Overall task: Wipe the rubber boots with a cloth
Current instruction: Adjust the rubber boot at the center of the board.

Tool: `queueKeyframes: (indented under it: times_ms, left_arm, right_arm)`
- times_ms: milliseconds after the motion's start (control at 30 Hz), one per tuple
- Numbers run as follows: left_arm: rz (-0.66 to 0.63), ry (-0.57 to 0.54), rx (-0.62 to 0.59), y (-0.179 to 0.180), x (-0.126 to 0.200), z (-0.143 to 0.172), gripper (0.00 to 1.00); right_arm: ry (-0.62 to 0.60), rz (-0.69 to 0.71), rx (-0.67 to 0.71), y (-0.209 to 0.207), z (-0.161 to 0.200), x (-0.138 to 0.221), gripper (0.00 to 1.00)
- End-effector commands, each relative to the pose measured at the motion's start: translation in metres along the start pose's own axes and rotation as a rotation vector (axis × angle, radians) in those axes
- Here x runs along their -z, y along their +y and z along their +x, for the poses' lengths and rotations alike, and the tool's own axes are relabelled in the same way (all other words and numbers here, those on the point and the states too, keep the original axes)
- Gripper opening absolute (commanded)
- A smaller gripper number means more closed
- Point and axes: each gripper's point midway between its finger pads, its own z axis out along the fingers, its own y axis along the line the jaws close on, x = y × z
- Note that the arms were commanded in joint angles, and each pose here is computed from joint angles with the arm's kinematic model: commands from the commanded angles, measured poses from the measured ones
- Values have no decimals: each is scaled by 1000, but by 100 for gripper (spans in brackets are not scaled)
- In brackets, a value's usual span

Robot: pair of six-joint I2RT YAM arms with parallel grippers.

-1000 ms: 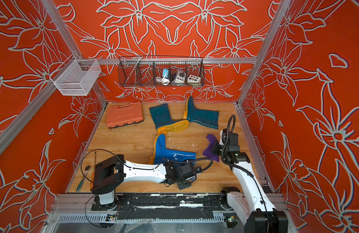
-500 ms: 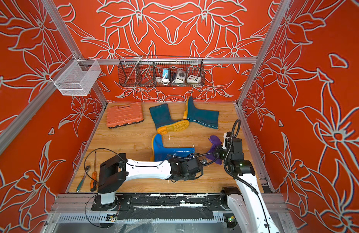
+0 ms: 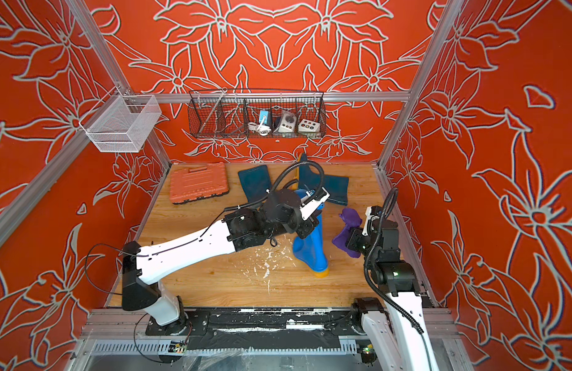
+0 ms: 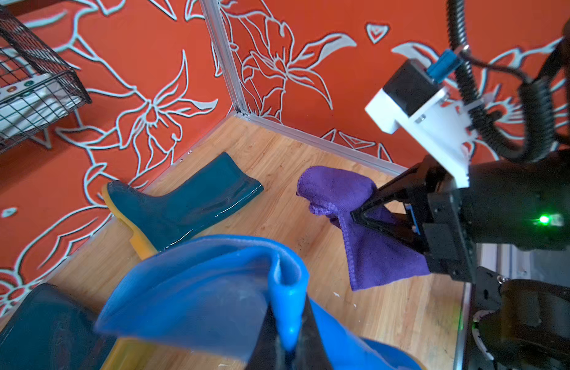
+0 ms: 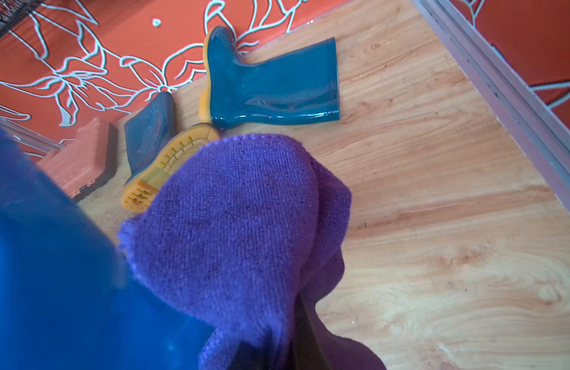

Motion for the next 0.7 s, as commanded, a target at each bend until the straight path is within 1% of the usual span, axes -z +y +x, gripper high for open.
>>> queueKeyframes:
  times_ms: [0, 100, 167, 233, 267, 367, 433, 533, 600, 667]
  left_arm:
    - [-111, -98, 197, 28, 17, 6, 0]
    - [-284, -46, 422, 69, 31, 74, 0]
    - [-426, 16, 566, 94, 48, 132, 0]
    - [-541, 72, 661, 114, 69, 179, 0]
    - [-567, 100, 678, 121, 76, 197, 0]
    - [-678, 212, 692, 137, 100, 240, 0]
    - [-736, 273, 700, 146, 115, 259, 0]
    - [-795, 327, 735, 156, 136, 283, 2]
    - [-813, 342, 773, 162, 148, 297, 11]
    - [-815, 348, 806, 165, 160, 308, 24]
  right_arm:
    - [21, -33, -5, 6, 3, 1, 0]
    - [61, -70, -11, 11, 9, -7, 0]
    - [97, -95, -15, 14, 17, -14, 0]
    - [147, -115, -13, 17, 27, -23, 0]
    - [176, -123, -4, 19, 33, -28, 0]
    - [268, -88, 80, 22, 54, -42, 0]
    - [314, -75, 130, 28, 68, -50, 0]
    - [339, -93, 151, 41, 82, -60, 0]
    - [345, -94, 166, 46, 89, -66, 0]
    - [363, -92, 186, 52, 95, -71, 0]
